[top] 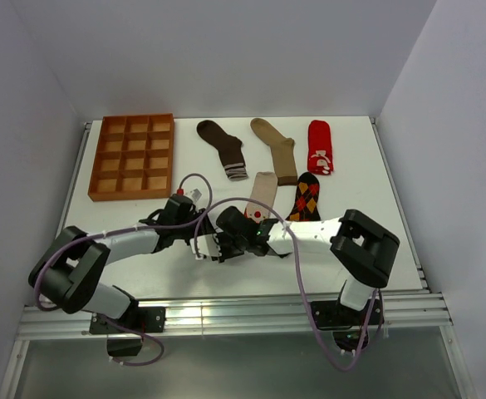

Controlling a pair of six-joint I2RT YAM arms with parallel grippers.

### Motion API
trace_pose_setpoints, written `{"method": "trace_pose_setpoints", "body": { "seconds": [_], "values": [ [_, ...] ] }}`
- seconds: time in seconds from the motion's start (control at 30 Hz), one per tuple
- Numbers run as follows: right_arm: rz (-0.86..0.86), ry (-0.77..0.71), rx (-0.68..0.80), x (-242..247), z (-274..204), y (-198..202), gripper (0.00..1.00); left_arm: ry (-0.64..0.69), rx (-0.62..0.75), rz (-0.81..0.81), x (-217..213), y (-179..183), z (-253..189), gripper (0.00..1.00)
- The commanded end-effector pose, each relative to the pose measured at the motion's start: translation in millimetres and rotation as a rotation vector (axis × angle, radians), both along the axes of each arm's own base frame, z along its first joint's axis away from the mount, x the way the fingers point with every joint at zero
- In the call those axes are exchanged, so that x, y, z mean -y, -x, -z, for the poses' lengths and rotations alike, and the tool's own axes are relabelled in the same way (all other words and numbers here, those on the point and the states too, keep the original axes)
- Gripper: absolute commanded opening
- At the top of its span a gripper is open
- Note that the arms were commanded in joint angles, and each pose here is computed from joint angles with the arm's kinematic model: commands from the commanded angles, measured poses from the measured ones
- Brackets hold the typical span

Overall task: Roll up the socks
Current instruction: Roll the sock at the center of the board.

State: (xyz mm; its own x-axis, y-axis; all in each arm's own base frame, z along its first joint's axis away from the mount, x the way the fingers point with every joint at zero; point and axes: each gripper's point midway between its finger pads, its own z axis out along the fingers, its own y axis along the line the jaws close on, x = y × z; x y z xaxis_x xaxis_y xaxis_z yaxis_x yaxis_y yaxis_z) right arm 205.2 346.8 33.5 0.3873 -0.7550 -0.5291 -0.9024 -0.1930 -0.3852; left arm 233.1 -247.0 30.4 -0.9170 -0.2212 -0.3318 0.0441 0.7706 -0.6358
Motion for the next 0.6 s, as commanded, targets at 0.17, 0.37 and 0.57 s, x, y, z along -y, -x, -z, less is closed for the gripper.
{"method": "trace_pose_setpoints", "body": {
  "seconds": [0.17, 0.37, 0.57],
  "values": [
    [-0.023, 0.125, -0.366, 17.5, 9.7, 27.5, 0.2, -0.098, 0.046, -0.119, -25.1, -6.0, -20.3, 0.57],
    [-0.018, 0.19, -0.472, 18.4, 13.2, 25.8, 0.2, -0.143, 0.054, -0.25, -45.8, -11.2, -24.2, 0.6],
    [-0.027, 0.22, -0.627, 14.3, 10.7, 24.1, 0.21, -0.124, 0.099, -0.355, -63.8, -10.2, -27.1, 0.59]
  ]
}}
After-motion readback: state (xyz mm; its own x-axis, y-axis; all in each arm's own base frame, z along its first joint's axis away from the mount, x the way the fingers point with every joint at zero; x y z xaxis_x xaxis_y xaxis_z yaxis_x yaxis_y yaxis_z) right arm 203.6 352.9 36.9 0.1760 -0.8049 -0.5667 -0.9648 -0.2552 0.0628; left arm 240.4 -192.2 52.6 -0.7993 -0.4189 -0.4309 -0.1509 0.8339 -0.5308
